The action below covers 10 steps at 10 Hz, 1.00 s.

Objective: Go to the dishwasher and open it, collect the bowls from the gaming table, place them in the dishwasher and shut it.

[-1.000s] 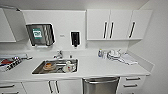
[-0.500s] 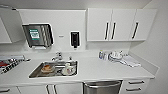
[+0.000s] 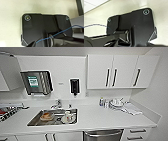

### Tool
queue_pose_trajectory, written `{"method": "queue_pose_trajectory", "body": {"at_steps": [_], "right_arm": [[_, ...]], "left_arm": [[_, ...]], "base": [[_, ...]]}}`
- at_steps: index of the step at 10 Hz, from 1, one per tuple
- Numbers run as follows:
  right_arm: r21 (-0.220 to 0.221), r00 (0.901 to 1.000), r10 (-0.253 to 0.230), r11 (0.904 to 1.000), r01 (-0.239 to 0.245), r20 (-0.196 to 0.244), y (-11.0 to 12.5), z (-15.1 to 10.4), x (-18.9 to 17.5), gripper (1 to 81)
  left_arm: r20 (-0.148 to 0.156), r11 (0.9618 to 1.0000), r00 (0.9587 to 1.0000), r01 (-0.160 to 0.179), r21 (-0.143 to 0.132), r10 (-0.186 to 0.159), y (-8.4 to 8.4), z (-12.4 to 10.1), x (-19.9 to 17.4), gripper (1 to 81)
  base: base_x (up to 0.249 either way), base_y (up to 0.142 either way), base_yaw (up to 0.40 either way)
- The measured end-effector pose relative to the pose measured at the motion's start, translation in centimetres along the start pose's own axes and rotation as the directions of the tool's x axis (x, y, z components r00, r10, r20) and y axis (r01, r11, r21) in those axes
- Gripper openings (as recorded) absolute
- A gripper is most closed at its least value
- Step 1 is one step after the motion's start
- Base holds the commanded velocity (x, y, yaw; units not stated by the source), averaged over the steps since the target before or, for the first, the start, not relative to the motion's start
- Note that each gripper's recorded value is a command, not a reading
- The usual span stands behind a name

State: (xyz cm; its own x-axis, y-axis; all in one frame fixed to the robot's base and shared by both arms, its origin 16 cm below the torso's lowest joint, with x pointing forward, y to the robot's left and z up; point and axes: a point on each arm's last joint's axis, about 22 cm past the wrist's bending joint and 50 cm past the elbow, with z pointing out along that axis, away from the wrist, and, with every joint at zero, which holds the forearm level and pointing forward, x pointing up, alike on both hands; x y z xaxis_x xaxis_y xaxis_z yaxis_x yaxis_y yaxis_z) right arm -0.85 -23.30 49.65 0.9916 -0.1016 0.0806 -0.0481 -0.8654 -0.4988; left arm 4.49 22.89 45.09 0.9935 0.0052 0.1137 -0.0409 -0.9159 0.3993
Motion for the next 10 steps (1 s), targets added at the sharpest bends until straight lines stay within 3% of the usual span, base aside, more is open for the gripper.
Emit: {"method": "queue_pose_trajectory", "body": {"at_steps": [2,5,6,8,9,10], "right_arm": [[-0.006,1.0000,0.006,1.0000,-0.006,0.008,0.4,-0.2,-0.6,81.1],[0.001,0.9998,0.020,0.9998,-0.020,0.006,1.0,-1.9,-0.5,81.1],[0.025,0.9997,0.025,0.9994,-0.025,0.005,0.3,-2.9,-0.2,81.1],[0.111,0.9993,0.035,0.9931,-0.036,0.013,-3.1,-4.9,0.6,81.1],[0.147,0.9991,0.039,0.9883,-0.041,0.017,-4.3,-6.4,1.7,81.1],[0.164,0.9992,0.038,0.9857,-0.040,0.014,-4.6,-8.4,3.5,81.1]], "left_arm": [[0.010,0.9999,0.9999,0.004,-0.014,-0.004,0.3,-0.3,-0.5,81.1],[0.005,0.9972,1.0000,0.009,-0.074,-0.008,1.1,-2.3,0.1,81.1],[0.001,0.9963,1.0000,0.009,-0.085,-0.009,0.6,-3.5,0.4,81.1],[-0.021,0.9970,0.9996,0.015,-0.076,-0.016,-2.0,-6.3,1.6,81.1],[-0.014,0.9957,0.9995,0.026,-0.088,-0.027,-2.2,-7.3,1.8,81.1],[-0.009,0.9923,0.9992,0.038,-0.117,-0.040,-1.4,-8.2,2.2,81.1]], "base": [[0.000,0.000,0.000],[0.000,0.000,0.000],[0.000,0.000,0.000],[0.000,0.000,0.000],[0.000,0.000,0.000],[0.000,0.000,0.000]]}}
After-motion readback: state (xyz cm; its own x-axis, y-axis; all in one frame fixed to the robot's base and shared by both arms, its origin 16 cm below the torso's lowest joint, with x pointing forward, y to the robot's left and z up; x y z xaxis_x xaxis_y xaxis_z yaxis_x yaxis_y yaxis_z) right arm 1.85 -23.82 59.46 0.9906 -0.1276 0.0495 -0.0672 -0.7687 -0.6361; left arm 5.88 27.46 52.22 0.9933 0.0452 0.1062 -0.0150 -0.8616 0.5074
